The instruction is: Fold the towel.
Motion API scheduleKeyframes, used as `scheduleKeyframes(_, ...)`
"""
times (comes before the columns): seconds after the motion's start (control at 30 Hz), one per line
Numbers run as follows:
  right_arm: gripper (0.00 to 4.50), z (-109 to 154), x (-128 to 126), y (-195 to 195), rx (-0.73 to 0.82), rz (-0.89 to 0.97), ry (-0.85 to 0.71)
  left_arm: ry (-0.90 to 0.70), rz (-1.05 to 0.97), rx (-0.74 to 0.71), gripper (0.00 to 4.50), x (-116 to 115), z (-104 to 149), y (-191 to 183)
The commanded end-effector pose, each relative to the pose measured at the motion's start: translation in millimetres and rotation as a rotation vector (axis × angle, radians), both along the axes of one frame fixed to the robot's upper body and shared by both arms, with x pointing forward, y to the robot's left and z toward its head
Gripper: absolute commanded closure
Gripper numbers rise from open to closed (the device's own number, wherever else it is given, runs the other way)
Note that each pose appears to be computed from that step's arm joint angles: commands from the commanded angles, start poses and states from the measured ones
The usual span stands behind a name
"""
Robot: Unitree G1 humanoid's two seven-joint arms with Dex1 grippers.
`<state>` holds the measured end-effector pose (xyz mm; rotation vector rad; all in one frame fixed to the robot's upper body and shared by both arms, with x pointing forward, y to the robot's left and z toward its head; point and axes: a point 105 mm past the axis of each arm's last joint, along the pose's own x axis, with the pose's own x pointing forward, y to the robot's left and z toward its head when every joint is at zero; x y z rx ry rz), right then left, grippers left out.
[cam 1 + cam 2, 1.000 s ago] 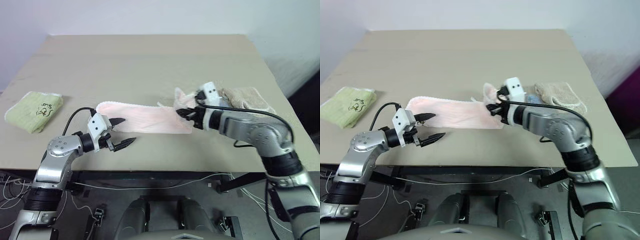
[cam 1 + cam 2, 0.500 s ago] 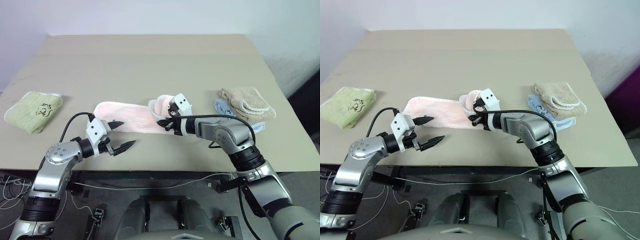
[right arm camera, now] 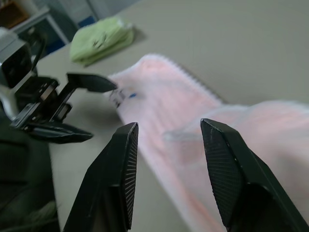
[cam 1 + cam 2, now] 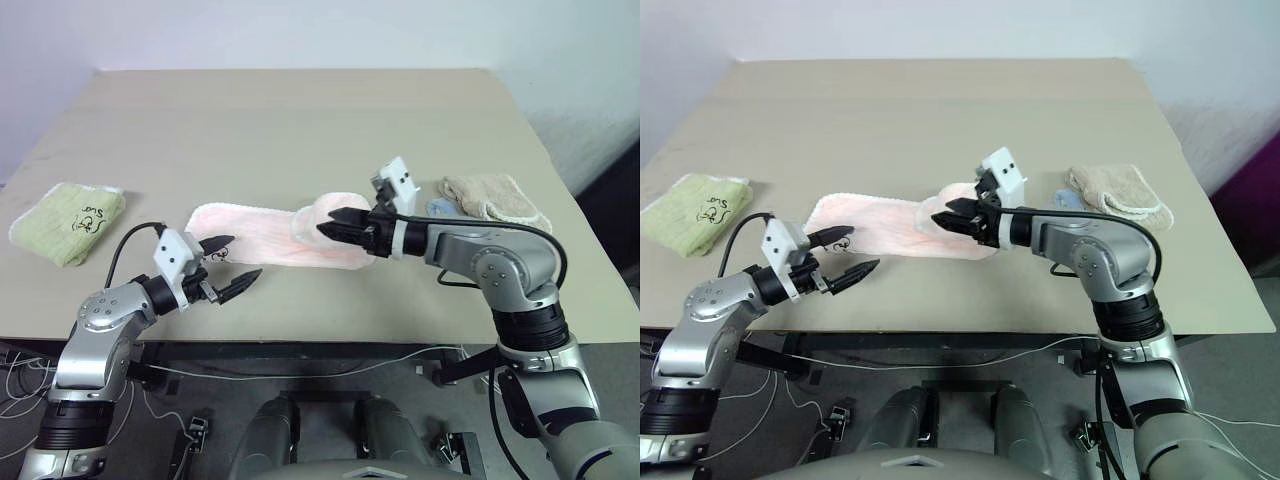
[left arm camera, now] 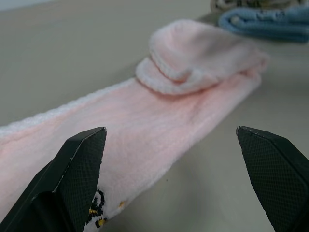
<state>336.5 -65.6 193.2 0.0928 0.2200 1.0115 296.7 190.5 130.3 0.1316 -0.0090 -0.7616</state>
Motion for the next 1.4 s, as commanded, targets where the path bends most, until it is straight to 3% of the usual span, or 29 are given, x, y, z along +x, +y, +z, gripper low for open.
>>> scheduleKeyframes(0.03,3.24,8,24,-11,0.005,-0.07,-0.079,-0.027,0.07,-0.119,0.0,0,17,4)
scheduleKeyframes(0.1,4.0,2,35,-8,0.004,-0.074,-0.085,-0.015,0.103,-0.168,0.0,1,18,5)
scheduleKeyframes(0.17,4.47,-6,45,2,0.011,-0.068,-0.092,0.024,0.166,-0.223,0.0,2,13,9)
scheduleKeyframes(0.27,4.47,-25,53,16,-0.001,-0.046,-0.085,0.065,0.218,-0.24,0.0,-5,5,9)
scheduleKeyframes(0.5,4.47,-95,42,32,-0.141,0.036,-0.007,0.147,0.398,-0.315,0.0,-17,-9,25)
scheduleKeyframes(0.63,4.47,-111,30,37,-0.187,0.098,-0.023,0.185,0.467,-0.36,0.0,-23,-13,29)
scheduleKeyframes(0.77,4.47,-87,29,38,-0.126,0.12,-0.108,0.223,0.539,-0.425,0.0,-26,-17,34)
scheduleKeyframes(0.93,4.47,-30,18,31,-0.048,0.185,-0.29,0.266,0.641,-0.613,0.0,-27,-16,42)
scheduleKeyframes(1.1,4.47,8,11,18,-0.01,0.181,-0.379,0.326,0.71,-0.8,0.0,-26,-18,49)
scheduleKeyframes(1.17,4.47,16,10,14,-0.012,0.17,-0.402,0.353,0.725,-0.873,0.0,-23,-19,51)
scheduleKeyframes(1.4,4.47,27,11,7,-0.002,0.131,-0.432,0.493,0.717,-0.926,0.0,1,-27,44)
